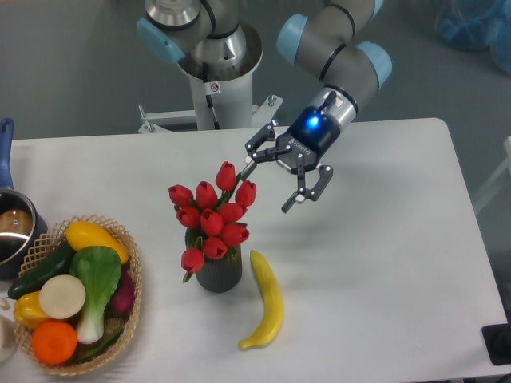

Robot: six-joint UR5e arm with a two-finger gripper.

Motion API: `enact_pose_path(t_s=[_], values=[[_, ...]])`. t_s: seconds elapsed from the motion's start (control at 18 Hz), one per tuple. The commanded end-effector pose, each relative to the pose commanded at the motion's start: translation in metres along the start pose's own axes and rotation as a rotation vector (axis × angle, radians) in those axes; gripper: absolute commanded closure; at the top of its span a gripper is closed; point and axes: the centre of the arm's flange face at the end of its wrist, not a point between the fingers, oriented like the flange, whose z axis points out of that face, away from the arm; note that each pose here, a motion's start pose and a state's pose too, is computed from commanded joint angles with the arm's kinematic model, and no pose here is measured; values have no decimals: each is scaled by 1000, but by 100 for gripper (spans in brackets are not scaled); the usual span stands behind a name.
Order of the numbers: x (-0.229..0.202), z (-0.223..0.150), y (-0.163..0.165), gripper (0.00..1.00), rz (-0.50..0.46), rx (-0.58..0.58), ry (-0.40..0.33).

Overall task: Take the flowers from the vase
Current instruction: 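Move the open gripper down toward the red tulip stems, then close the gripper around the tulip stems above the black vase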

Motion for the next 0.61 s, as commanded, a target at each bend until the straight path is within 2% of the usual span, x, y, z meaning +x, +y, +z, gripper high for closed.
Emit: enact_pose_path(t_s=[0.39,0.61], values=[[8,37,2,0,21,-26,74],[13,47,2,0,27,-40,95]])
